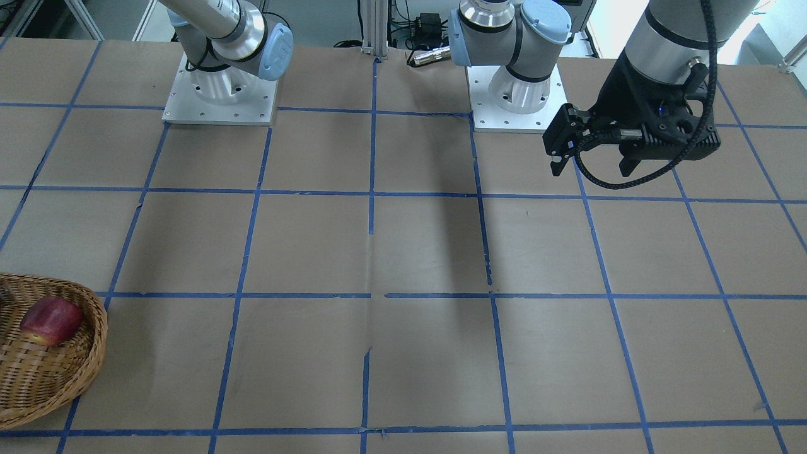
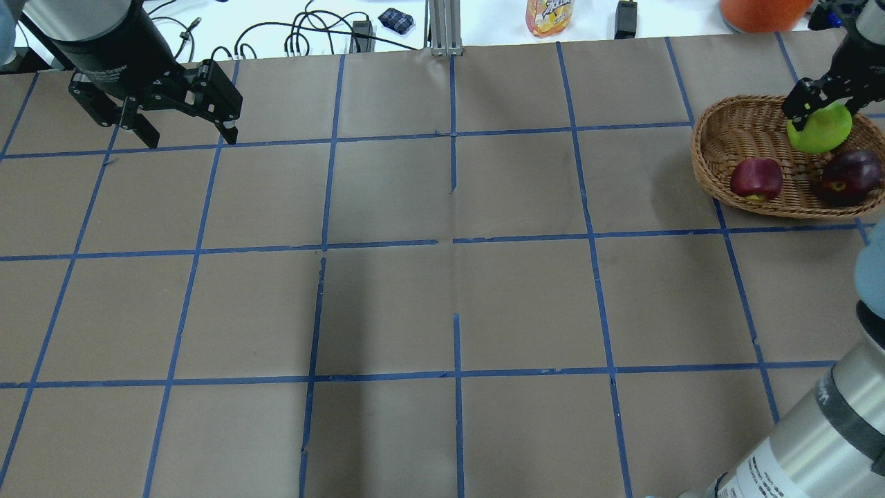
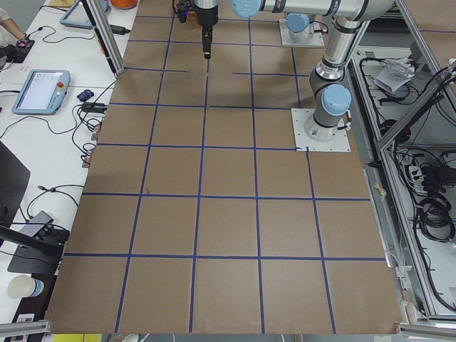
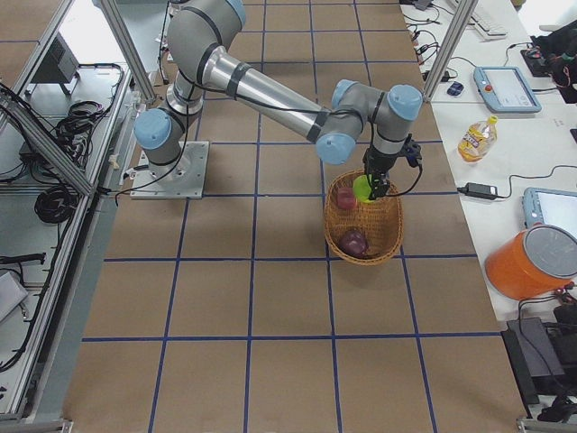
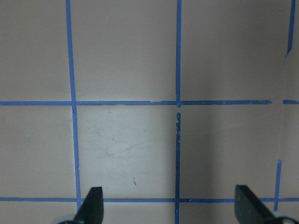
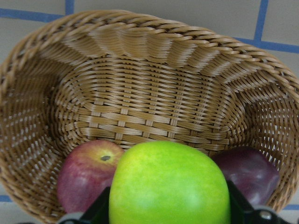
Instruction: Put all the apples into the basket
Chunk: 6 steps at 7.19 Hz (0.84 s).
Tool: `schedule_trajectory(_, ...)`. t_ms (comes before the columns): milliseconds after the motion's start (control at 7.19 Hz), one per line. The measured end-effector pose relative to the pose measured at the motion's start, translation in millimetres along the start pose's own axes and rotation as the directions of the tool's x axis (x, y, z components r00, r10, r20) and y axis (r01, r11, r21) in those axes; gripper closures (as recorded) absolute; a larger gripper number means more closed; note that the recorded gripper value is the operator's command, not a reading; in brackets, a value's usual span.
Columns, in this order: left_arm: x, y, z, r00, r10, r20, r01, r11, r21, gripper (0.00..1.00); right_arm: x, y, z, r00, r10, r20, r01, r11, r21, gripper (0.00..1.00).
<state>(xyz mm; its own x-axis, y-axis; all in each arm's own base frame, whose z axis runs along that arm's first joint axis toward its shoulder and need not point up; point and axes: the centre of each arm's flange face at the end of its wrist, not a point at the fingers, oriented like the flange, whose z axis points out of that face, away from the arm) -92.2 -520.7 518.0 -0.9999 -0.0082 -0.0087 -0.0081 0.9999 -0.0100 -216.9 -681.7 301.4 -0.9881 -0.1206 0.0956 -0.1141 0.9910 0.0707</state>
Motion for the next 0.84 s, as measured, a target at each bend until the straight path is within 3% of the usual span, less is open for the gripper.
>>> schedule_trajectory(418,0.1,0.5,-0.7,1.000,0.000,0.000,0.000,1.000,0.001,0.00,13.1,-3.6,16.6,1.000,0.006,0.000,-0.006,1.000,0.014,0.00)
schedule_trajectory(696,0.2,0.5,-0.6,1.000,0.000,-0.001,0.000,1.000,0.001,0.00,11.0,3.7,-15.0,1.000,0.012,-0.017,-0.012,1.000,0.029,0.00)
schedule_trajectory(835,0.2,0.4,-0.5,1.000,0.000,-0.002,0.000,1.000,0.001,0.00,-0.3,15.0,-47.1,1.000,0.008,-0.010,-0.008,1.000,0.021,0.00)
